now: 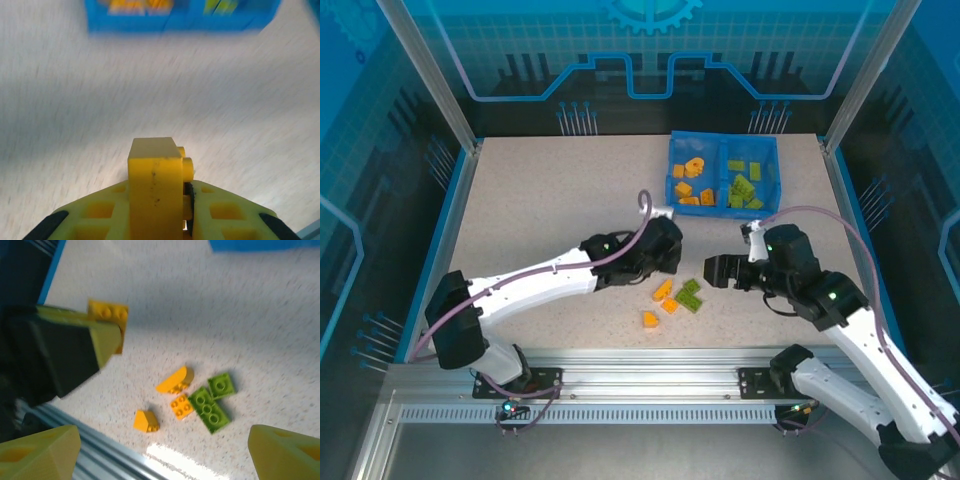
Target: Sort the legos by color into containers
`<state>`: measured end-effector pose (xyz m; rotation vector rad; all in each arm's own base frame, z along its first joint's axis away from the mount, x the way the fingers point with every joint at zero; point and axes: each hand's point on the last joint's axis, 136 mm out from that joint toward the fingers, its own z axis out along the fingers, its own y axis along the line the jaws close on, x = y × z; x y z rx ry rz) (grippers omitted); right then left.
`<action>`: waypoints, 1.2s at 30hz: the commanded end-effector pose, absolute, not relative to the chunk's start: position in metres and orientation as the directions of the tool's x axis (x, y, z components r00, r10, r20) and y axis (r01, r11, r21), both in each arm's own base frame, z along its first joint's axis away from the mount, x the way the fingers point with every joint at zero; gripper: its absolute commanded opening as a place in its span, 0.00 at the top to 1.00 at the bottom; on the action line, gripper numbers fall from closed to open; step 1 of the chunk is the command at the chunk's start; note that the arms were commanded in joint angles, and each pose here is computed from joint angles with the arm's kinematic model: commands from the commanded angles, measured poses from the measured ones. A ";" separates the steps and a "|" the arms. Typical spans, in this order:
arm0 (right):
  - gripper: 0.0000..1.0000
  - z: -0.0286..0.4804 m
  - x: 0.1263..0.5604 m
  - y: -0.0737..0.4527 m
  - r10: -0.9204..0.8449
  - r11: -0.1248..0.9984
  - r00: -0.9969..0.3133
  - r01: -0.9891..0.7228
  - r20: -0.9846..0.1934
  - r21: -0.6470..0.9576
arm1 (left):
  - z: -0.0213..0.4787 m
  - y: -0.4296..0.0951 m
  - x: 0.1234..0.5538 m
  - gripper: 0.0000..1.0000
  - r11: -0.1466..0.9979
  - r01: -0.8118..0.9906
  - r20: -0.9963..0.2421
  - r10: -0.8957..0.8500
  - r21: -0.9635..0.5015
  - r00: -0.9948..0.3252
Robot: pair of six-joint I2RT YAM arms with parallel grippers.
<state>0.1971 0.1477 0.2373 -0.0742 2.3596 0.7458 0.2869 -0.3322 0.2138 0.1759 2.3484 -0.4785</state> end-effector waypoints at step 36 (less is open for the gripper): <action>0.07 0.256 0.178 0.120 0.259 0.837 -0.729 -0.157 -0.634 0.524 | 0.236 -0.426 0.499 0.58 0.882 0.413 -0.838 0.040 -0.227 -0.545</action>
